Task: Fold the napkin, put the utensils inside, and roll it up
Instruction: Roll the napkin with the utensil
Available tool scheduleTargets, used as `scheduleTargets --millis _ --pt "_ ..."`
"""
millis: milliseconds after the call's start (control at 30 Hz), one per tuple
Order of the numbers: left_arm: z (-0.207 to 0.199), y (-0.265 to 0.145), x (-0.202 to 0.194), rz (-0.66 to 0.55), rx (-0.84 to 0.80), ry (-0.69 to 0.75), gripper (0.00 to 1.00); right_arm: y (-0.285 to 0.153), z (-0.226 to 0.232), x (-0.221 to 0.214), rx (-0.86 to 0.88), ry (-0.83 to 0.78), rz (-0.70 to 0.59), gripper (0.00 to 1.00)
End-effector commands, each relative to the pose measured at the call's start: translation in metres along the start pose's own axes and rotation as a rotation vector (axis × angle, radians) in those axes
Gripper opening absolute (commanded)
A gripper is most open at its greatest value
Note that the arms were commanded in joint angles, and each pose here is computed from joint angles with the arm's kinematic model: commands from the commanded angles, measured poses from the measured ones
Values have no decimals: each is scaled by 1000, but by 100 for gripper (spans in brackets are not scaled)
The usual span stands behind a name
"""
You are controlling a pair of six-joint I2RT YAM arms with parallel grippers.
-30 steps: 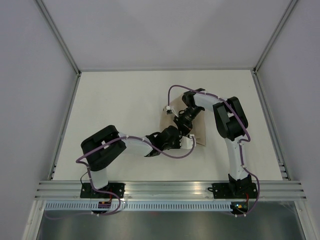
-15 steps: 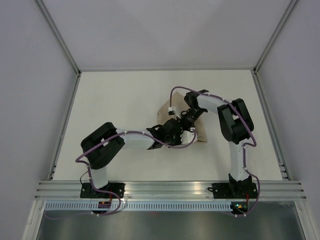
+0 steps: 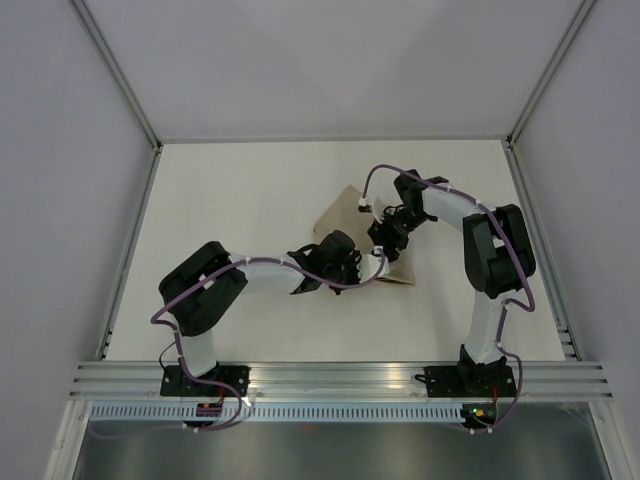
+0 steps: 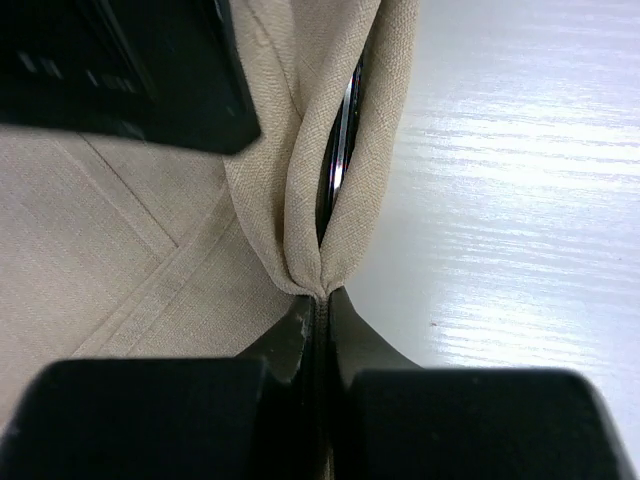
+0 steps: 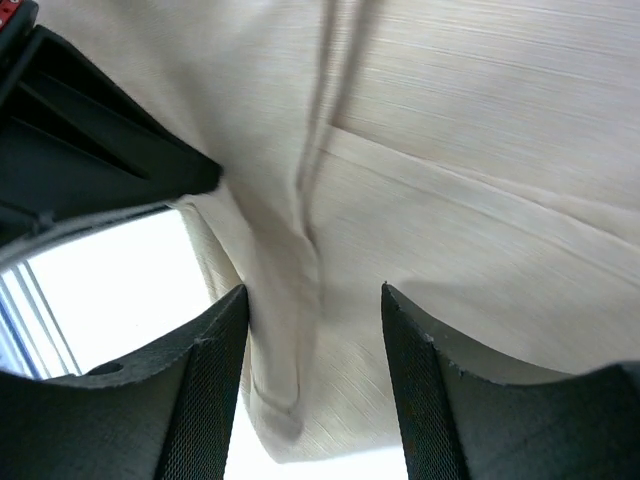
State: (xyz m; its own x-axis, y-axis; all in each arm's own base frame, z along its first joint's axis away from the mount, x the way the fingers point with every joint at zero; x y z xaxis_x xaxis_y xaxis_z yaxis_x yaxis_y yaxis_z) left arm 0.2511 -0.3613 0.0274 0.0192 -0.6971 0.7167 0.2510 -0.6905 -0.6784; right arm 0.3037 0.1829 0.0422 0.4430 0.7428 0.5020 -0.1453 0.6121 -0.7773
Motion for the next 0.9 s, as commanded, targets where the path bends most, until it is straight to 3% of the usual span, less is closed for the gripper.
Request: scheduleTargets --millis 0,233,633,867 --pt "-23 -4 -19 22 -127 -130 2 -31 -14 19 -92 -15 -129 62" --pt "-22 -11 -16 -33 -250 -257 2 -62 -22 25 -209 -76 -250 61" --pt "-6 -12 -26 -65 -526 -572 2 -83 2 17 -372 -320 -314 62" --pt "3 -12 -33 -94 -651 -724 2 -74 25 17 -444 -477 -312 64"
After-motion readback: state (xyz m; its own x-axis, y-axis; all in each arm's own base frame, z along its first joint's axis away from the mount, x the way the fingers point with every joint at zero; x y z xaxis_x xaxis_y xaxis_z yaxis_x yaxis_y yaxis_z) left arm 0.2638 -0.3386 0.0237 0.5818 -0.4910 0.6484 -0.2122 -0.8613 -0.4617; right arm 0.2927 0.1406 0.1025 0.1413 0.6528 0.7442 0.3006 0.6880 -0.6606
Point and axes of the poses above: each gripper's point midway between its finger pads, its own y axis out along the fingers, its own z axis along the line the jaws close on, x = y × z, the point moved 1 cm from there along -y, back along the fingers, and after that the axes turned 5 degrees about -y, right-handed, at the moved point
